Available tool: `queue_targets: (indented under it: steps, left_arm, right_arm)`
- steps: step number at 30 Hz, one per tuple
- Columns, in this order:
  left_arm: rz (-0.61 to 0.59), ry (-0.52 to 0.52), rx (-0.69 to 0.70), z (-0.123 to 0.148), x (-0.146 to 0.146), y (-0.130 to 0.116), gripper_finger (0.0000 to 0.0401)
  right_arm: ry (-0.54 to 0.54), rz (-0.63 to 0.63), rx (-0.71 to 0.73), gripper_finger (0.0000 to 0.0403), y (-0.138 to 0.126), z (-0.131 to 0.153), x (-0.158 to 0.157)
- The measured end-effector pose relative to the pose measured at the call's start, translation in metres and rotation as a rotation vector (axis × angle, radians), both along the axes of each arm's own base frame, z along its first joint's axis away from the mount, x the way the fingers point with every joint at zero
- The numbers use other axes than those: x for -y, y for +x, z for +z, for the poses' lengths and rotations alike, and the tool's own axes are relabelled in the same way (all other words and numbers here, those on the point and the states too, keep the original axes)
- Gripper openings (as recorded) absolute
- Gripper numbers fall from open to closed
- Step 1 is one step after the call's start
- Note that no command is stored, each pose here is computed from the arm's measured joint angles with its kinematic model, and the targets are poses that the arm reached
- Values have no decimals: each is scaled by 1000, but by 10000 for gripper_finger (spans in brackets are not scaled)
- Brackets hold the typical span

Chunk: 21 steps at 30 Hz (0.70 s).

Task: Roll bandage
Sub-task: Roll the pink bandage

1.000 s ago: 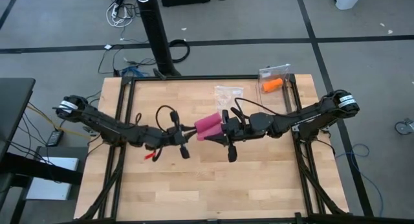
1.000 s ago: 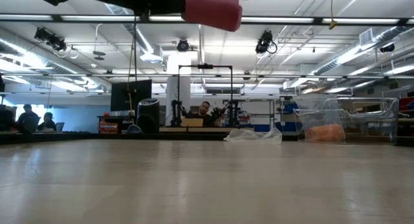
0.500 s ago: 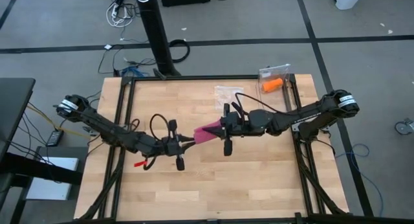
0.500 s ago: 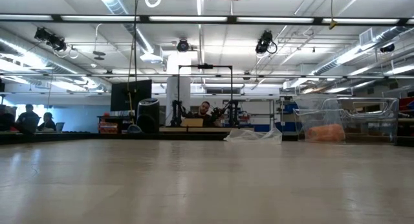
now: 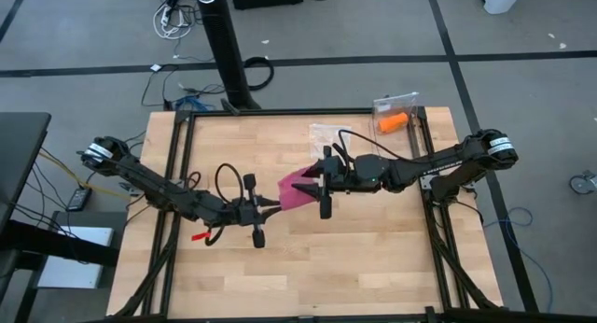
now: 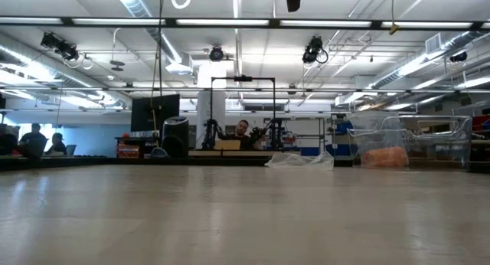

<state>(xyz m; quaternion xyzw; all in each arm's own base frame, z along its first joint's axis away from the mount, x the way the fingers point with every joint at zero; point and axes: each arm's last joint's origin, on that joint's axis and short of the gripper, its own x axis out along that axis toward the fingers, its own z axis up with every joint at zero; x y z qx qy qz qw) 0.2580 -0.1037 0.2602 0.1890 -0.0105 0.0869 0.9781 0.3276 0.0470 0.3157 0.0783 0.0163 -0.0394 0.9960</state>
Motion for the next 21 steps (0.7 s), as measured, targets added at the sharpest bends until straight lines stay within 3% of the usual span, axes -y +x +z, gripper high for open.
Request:
queue_targets:
  steps: [6, 12, 17, 21]
  left_arm:
    - [-38, -30, 9, 0, 1, 0, 21]
    - [-47, -53, 16, 1, 1, 0, 21]
    - [-78, -115, 36, 3, 2, 1, 21]
    - [-102, -185, 86, 16, 2, -1, 21]
  right_arm:
    - [0, 1, 1, 197, 0, 0, 0]
    - [-33, 1, 1, 208, 0, 0, 0]
    - [-117, 37, -11, 202, -1, 1, 0]
    - [-205, 15, -30, 199, -22, 19, 5]
